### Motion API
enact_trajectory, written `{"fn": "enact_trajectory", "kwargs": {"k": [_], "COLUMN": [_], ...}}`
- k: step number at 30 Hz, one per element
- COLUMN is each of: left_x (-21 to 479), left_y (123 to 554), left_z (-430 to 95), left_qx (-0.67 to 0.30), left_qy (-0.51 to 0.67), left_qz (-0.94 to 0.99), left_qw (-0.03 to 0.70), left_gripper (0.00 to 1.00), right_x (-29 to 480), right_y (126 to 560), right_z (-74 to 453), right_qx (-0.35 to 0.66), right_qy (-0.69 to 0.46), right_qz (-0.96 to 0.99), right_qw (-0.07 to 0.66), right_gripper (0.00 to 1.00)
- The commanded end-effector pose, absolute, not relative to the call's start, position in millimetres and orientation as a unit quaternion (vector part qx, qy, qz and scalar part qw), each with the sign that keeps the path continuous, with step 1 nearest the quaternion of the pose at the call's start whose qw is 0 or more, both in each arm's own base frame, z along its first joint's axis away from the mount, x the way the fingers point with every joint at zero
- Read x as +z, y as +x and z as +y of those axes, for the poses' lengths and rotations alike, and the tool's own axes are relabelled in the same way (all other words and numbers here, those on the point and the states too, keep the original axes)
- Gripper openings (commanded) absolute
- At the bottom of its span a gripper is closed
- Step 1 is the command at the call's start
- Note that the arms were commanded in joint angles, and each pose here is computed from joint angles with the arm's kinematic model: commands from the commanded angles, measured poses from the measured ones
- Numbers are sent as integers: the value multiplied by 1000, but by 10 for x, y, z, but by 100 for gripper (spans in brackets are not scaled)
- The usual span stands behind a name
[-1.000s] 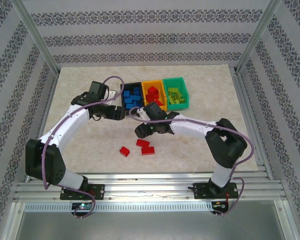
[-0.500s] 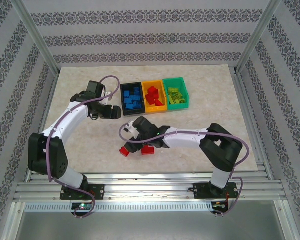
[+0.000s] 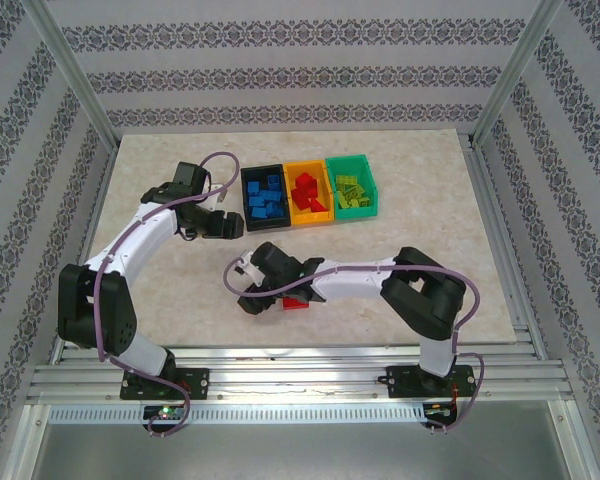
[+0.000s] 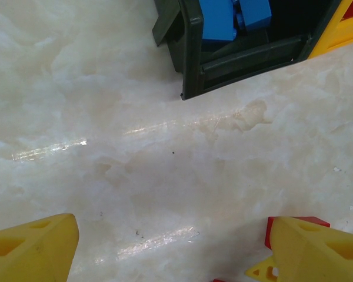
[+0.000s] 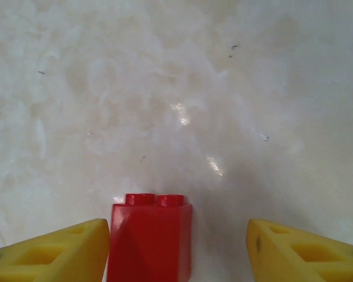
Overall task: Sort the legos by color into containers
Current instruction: Pick up the lego from the bottom-center of the table.
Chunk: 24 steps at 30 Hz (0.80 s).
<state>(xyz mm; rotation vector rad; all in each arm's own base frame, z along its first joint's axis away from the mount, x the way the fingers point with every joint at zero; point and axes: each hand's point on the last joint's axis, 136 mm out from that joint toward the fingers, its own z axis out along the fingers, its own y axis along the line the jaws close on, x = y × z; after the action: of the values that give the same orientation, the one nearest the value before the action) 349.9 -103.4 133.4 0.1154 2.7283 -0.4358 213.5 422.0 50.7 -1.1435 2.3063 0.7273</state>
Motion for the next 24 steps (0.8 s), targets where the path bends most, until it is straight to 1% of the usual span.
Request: {"fn": "enact_trajectory", "kwargs": {"k": [1,15,20,24], "left_x": [1428,1431,1436,1427], "left_y": [3515,3517,3518,3516], "left_z": [-1021,-1057,-1055,-1056], "left_qx": [-163,-173,-173,-172], "left_qy": [35,39,39,40], "left_qz": [968,966,966,966], "left_qw": [188,188,189,188], "left_gripper": [85,85,85,85], "right_x": [508,128,92,142], "right_y": [2135,2049,2062,2080], "right_z": [4290,4240,4220,4235], "right_qx": [256,215,197,202], "right_qy": [-426,-417,-422,-415], "right_qz": [835,858,859,860], "right_qw": [236,209,211,217], "right_gripper": [64,62,61,59]}}
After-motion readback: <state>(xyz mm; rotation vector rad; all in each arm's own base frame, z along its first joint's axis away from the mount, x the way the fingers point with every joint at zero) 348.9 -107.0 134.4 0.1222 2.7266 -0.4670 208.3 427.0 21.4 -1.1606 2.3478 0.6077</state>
